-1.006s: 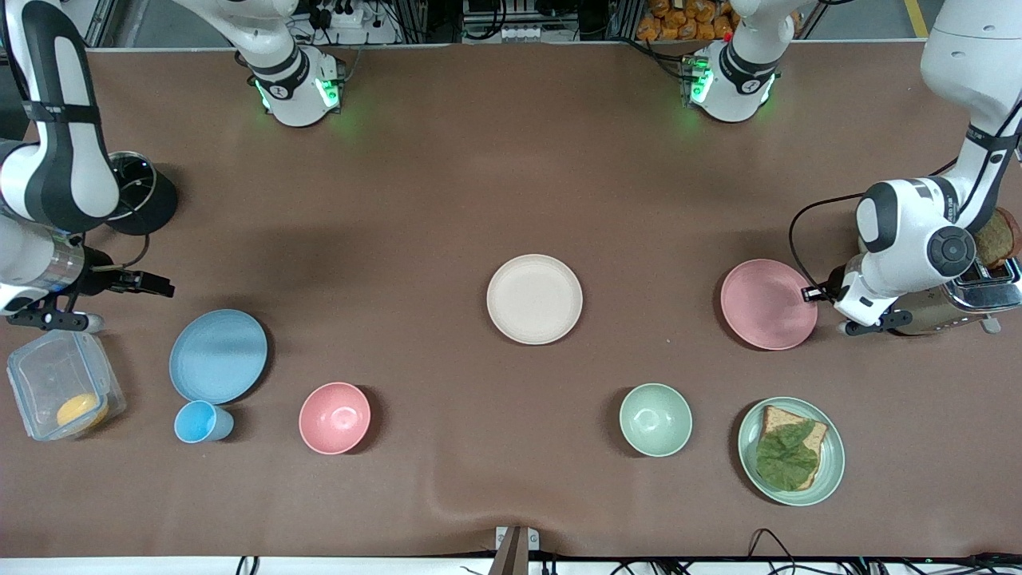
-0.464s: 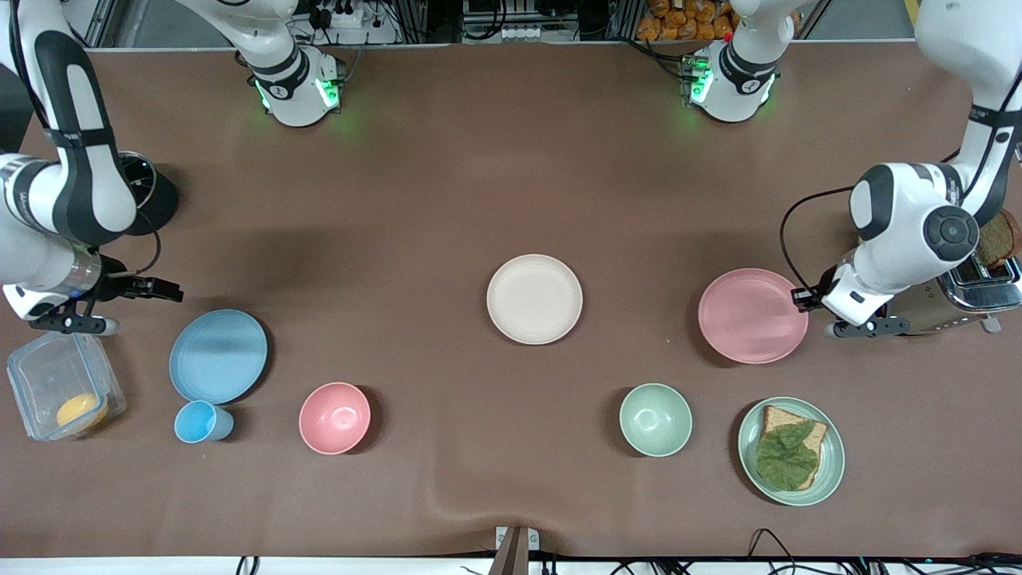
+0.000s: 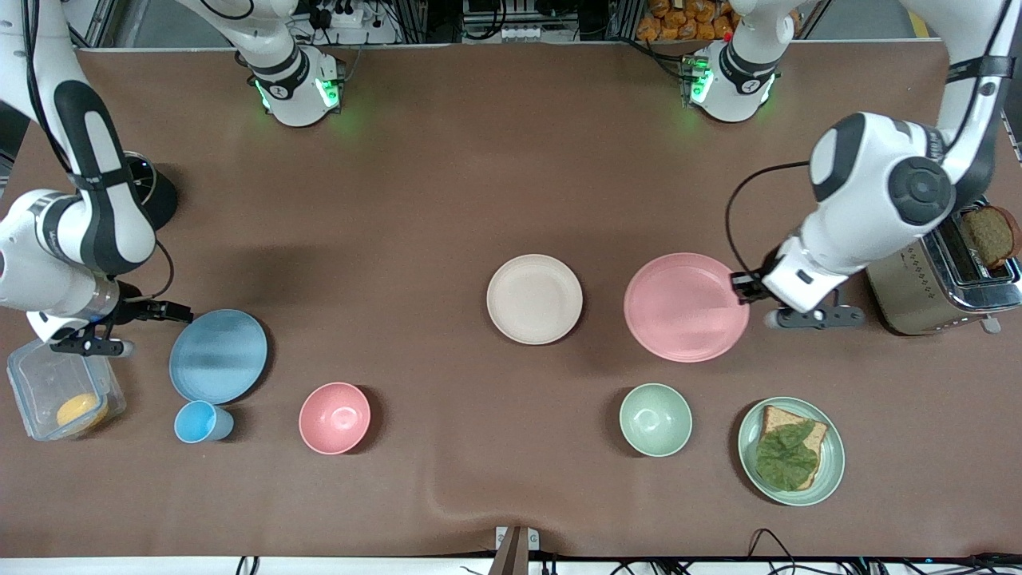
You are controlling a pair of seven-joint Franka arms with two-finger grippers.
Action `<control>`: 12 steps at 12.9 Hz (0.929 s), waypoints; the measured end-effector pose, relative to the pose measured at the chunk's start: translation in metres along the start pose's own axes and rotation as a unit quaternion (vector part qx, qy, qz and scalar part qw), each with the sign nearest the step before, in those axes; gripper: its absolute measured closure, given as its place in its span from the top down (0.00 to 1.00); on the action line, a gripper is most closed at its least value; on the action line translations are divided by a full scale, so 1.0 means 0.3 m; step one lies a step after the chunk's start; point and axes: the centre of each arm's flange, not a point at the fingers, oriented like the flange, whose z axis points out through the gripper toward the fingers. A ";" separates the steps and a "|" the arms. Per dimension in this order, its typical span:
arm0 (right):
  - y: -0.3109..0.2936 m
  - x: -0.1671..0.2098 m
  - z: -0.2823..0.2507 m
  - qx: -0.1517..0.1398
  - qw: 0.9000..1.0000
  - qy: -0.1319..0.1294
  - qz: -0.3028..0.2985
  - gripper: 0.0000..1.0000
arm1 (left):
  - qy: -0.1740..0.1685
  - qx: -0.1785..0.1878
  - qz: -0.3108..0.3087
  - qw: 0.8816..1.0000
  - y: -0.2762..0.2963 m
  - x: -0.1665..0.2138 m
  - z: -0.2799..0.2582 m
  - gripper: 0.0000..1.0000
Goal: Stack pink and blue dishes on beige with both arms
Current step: 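Slide the pink plate onto the beige plate with the left gripper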
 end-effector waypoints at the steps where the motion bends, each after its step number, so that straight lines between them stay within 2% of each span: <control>1: 0.013 0.021 0.037 -0.001 1.000 0.004 0.001 1.00 | -0.008 -0.003 -0.011 1.000 0.082 -0.022 0.026 0.05; 5: 0.019 0.072 0.157 -0.003 1.000 0.007 -0.004 1.00 | -0.051 -0.008 -0.047 0.998 0.384 -0.128 0.192 0.05; 8: 0.020 0.100 0.170 -0.004 1.000 0.010 -0.006 1.00 | -0.067 -0.015 -0.061 0.996 0.479 -0.163 0.347 0.05; 9: 0.020 0.106 0.170 -0.004 1.000 0.011 -0.006 0.92 | -0.070 -0.012 -0.065 0.995 0.490 -0.167 0.398 0.05; 10: 0.021 0.107 0.175 -0.004 1.000 0.011 -0.006 0.92 | -0.073 -0.009 -0.073 0.995 0.503 -0.174 0.445 0.05; 12: 0.021 0.105 0.190 -0.003 1.000 0.007 -0.006 0.71 | -0.078 -0.008 -0.088 0.993 0.525 -0.186 0.515 0.05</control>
